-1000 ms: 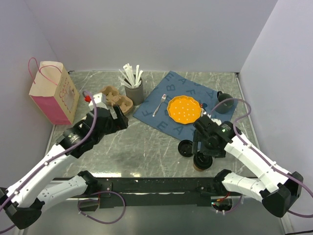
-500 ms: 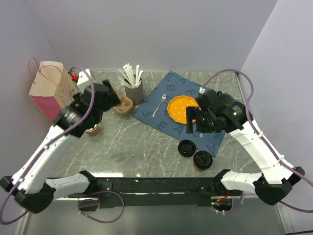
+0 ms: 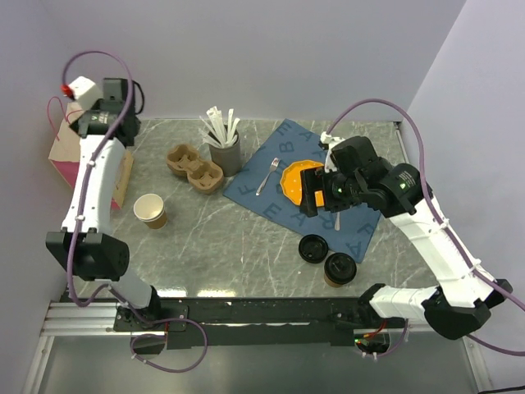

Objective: Pack the takeout coffee

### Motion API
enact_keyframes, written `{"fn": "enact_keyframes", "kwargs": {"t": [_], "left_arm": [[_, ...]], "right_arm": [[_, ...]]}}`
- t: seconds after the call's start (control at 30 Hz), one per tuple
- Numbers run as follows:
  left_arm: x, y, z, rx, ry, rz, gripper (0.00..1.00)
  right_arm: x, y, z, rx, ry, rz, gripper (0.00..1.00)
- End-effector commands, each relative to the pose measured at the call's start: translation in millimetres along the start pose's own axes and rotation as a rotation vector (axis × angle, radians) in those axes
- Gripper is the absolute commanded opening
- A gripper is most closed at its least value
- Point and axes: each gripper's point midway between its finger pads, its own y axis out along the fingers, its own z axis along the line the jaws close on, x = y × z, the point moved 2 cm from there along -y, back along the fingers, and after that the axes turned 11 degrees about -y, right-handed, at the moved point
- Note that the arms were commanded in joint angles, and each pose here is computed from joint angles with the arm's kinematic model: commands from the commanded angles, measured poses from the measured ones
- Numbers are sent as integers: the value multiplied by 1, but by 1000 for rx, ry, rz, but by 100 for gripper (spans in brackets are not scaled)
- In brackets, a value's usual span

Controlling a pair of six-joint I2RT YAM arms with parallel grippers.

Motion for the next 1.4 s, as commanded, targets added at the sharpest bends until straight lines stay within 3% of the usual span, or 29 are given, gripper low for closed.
{"fn": "enact_keyframes", "kwargs": {"t": [0.0, 0.1, 0.33, 0.7, 0.97, 1.07, 1.1, 1.2, 1.37], "left_arm": [[43, 8, 31, 99, -174, -48, 86], [41, 13, 39, 109, -291, -25, 82], [44, 34, 68, 190, -402, -45, 78], [40, 79, 98, 323, -399, -80, 75], [28, 106, 100, 360, -388, -49, 63], [31, 108, 92, 324, -378, -32, 45], [33, 107, 89, 311, -373, -29, 32], [45, 101, 77, 236, -372, -30, 8], [76, 82, 51, 96, -395, -46, 1]], "right_arm": [[20, -6, 13, 89, -61, -70, 97], [25, -4, 14, 94, -87, -43, 97], [39, 3, 24, 139, -81, -12, 97], [60, 22, 27, 123, -69, 59, 96], [71, 32, 33, 136, -77, 93, 96], [71, 34, 32, 129, -82, 100, 97], [72, 33, 31, 126, -83, 98, 96], [74, 35, 32, 127, -88, 93, 97], [75, 37, 32, 128, -99, 97, 97]]}}
